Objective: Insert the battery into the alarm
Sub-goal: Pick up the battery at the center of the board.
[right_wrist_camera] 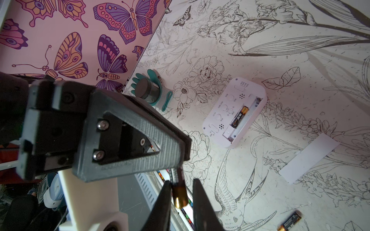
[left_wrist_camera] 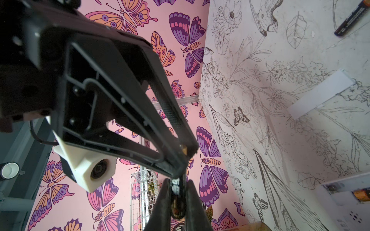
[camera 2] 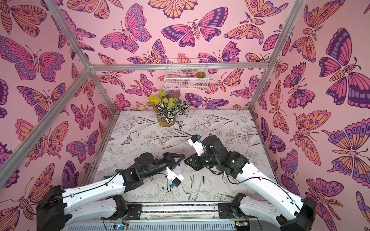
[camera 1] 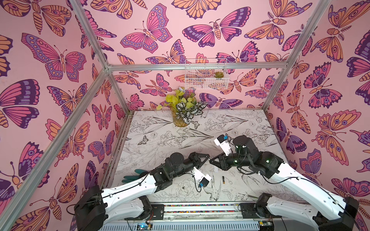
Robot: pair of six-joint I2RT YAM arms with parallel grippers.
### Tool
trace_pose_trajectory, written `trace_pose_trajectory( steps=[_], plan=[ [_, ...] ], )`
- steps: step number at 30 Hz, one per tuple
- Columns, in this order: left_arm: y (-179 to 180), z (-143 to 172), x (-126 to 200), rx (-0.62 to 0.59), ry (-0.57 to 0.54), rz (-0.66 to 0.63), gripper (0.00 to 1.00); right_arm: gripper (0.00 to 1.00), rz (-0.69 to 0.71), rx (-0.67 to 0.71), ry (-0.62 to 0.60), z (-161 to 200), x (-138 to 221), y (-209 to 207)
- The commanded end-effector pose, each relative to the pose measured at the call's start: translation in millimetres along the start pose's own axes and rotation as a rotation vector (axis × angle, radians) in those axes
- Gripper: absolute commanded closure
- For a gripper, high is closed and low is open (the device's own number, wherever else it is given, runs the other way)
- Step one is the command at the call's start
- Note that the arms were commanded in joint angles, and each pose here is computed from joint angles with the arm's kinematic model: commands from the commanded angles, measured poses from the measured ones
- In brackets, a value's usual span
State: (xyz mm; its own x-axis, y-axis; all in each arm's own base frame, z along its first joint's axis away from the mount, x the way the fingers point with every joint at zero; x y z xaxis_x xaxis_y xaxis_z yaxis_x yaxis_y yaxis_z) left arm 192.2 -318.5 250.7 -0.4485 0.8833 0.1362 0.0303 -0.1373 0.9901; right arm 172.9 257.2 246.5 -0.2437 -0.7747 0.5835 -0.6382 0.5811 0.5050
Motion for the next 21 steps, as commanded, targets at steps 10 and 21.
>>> trace_pose_trajectory(
  steps=[10,21],
  plan=[
    [4,1,-2,0.151,-0.005,-0.071,0.84,0.99,0.085,-0.006,-0.025,-6,2,-10],
    [-8,80,36,1.468,0.29,-0.562,0.16,1.0,0.301,-0.17,-0.004,34,-14,-67]
  ],
)
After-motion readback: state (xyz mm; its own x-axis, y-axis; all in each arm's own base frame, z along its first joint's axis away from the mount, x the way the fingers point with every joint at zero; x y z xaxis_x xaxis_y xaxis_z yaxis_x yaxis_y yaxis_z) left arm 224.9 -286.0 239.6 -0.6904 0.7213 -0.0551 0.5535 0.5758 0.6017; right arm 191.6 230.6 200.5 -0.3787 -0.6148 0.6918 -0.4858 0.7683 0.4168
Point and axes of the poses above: each gripper's point midway between its finger pads, its own x axis back along the fingers, its own y axis along the line the jaws close on, z = x × y, the point moved 1 cm from there along x, back along the fingers, and after that the axes turned 6 degrees about x, right-handed, at the moved point
